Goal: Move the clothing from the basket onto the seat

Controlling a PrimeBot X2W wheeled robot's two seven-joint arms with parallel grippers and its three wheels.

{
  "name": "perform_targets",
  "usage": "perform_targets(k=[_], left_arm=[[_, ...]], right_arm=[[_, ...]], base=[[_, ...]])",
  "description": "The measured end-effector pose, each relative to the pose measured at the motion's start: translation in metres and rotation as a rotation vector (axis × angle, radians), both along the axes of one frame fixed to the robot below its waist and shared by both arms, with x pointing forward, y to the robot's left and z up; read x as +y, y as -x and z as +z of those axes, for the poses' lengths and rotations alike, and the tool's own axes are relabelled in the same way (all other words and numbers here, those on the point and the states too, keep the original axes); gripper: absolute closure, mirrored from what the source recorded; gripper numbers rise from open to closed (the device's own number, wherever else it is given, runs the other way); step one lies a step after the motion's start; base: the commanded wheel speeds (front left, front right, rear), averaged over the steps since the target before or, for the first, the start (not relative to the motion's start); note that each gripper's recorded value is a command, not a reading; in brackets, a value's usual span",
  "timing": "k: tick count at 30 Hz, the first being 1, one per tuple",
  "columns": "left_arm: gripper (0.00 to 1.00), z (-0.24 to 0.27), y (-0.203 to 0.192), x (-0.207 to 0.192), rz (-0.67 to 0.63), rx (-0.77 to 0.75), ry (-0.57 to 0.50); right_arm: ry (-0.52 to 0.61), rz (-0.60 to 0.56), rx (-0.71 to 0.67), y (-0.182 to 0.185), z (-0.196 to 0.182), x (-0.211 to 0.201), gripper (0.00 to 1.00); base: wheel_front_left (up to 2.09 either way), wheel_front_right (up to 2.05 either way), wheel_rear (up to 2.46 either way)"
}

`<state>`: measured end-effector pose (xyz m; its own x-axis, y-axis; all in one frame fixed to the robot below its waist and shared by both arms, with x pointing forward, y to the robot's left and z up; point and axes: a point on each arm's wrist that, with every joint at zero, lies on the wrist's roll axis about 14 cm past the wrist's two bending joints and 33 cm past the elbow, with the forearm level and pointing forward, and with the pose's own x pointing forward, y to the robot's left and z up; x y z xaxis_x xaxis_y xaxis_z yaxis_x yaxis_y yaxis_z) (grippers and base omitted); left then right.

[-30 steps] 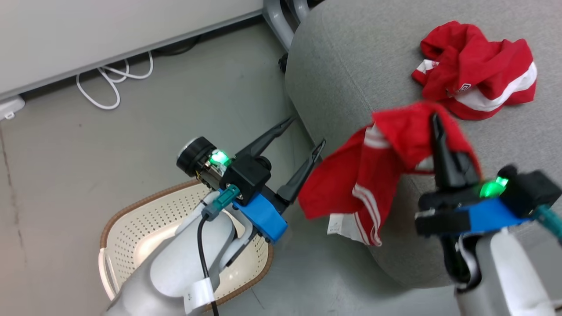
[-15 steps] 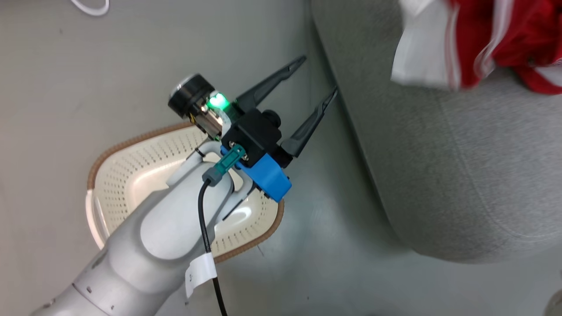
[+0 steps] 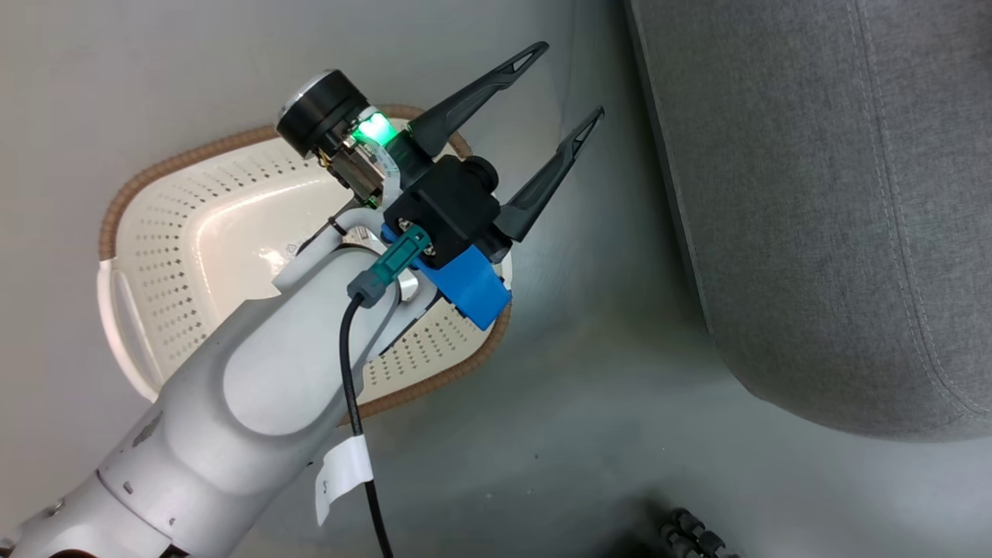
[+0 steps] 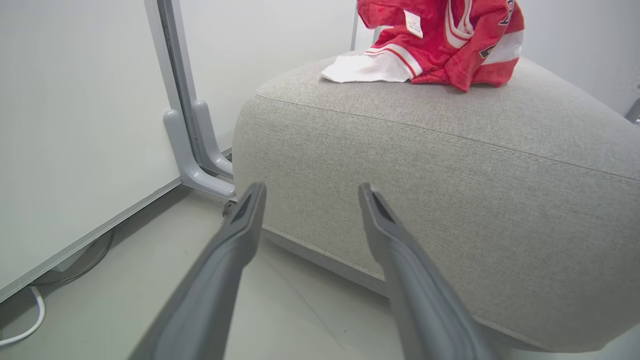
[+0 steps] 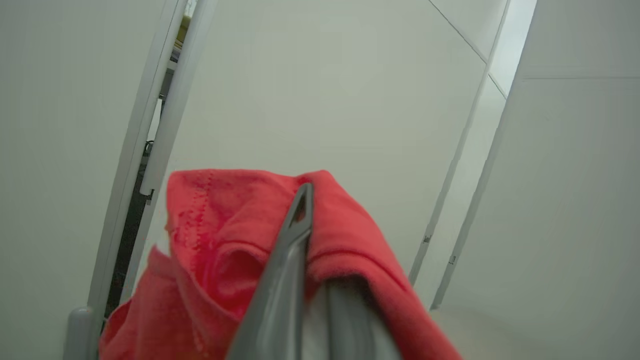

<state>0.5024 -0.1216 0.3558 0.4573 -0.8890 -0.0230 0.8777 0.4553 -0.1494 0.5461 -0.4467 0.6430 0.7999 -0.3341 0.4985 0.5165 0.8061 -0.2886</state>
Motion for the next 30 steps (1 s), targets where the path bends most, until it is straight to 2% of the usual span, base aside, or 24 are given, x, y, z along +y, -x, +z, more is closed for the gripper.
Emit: perform_targets(k=[6,13,16,20,21,22,23,30], left_arm=[[0.00,-0.014,0.001,-0.003,-0.016,0.017,0.001],[0.00,-0.015,-0.003,-0.002,-0.009,0.012,0.007],[0.00,-0.015,-0.005,0.001,-0.003,0.009,0.003],[0.00,-0.010,-0.008,0.004,0.014,-0.002,0.004],[0.00,-0.008,-0.009,0.005,0.017,-0.005,0.006],[0.00,-0.006,-0.009,0.005,0.018,-0.010,0.007],[0.00,-0.003,-0.010,0.005,0.021,-0.015,0.007],[0.00,0.026,-0.007,0.007,0.055,-0.033,0.028]], right_arm=[[-0.071,-0.069,0.194,0.006,-0.078,-0.018,1.00],[-0.210,-0.090,0.372,0.015,-0.165,-0.014,1.00],[-0.263,-0.095,0.414,0.020,-0.189,-0.011,1.00],[-0.297,-0.093,0.428,0.026,-0.201,-0.006,1.00],[-0.303,-0.092,0.419,0.027,-0.200,-0.004,0.55],[-0.310,-0.091,0.405,0.029,-0.198,-0.004,0.55],[-0.314,-0.089,0.397,0.031,-0.195,-0.002,0.00],[-0.341,-0.086,0.391,0.071,-0.187,0.011,0.00]], base=[[0.00,0.00,0.00],[0.00,0.00,0.00],[0.00,0.00,0.00],[0.00,0.00,0.00],[0.00,0.00,0.00],[0.00,0.00,0.00],[0.00,0.00,0.00],[0.00,0.00,0.00]])
